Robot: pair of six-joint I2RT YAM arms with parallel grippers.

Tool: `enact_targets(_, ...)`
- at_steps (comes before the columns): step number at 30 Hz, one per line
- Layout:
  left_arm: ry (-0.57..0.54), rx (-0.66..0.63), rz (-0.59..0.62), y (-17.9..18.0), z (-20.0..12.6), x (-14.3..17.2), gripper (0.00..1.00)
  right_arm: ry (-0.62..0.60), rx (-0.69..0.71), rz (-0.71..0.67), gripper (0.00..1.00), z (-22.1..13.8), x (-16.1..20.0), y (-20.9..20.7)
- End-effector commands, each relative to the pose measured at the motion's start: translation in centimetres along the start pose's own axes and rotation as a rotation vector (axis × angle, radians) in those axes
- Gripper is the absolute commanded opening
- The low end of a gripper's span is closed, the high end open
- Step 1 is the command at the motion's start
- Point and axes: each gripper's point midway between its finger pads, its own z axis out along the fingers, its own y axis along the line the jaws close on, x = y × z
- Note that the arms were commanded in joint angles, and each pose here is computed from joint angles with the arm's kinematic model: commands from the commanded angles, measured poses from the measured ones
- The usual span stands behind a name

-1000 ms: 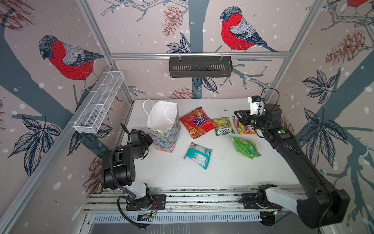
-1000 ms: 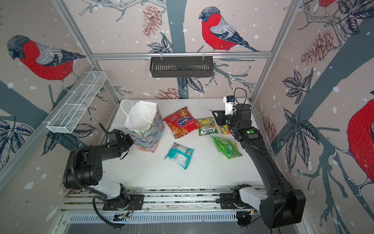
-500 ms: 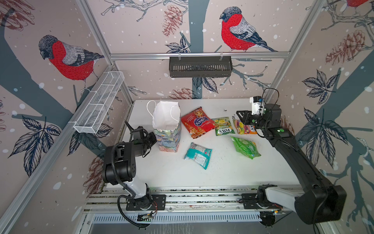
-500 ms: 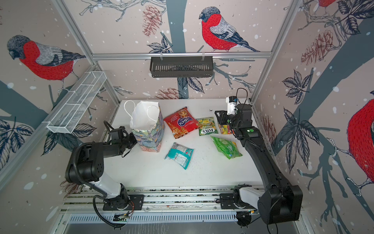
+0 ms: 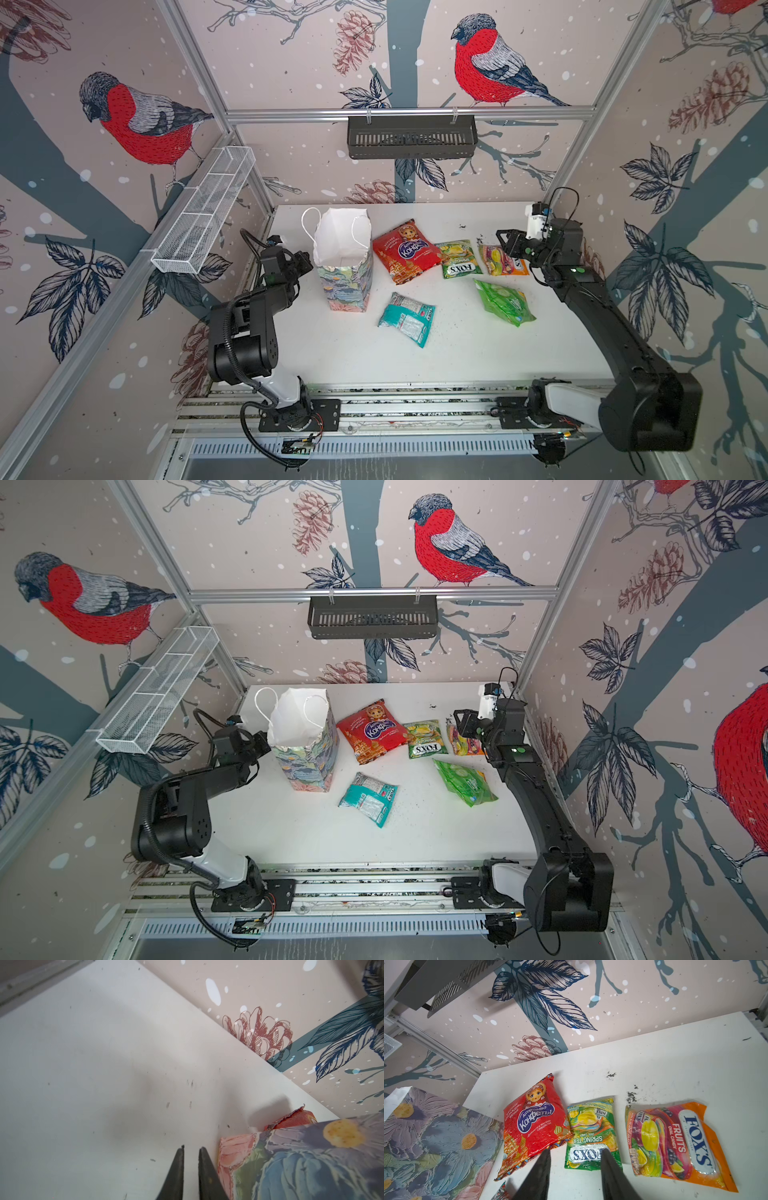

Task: Take the snacks out of the paper bag
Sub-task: Rotate the paper bag at the middle-left of the table, then reset both arms

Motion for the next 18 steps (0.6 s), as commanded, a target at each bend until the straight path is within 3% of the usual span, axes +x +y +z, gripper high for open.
enact_targets(1,-0.113,0.003,0.138,-0.6,-0.5,-2.8,0.17,-0.060,0.004,0.007,0.42,-0.1,-0.8,-0.7)
enact_targets(8,-0.212,0.009,0.252,-1.2,-3.3,-2.3,0.17,-0.076,0.045,0.038,0.42,0.3,0.0,-2.8)
enact_targets(18,-0.262,-0.097,0.369,-0.7,-5.7,0.5,0.20,-0.068,0.096,0.049,0.42,0.9,1.3,-4.5)
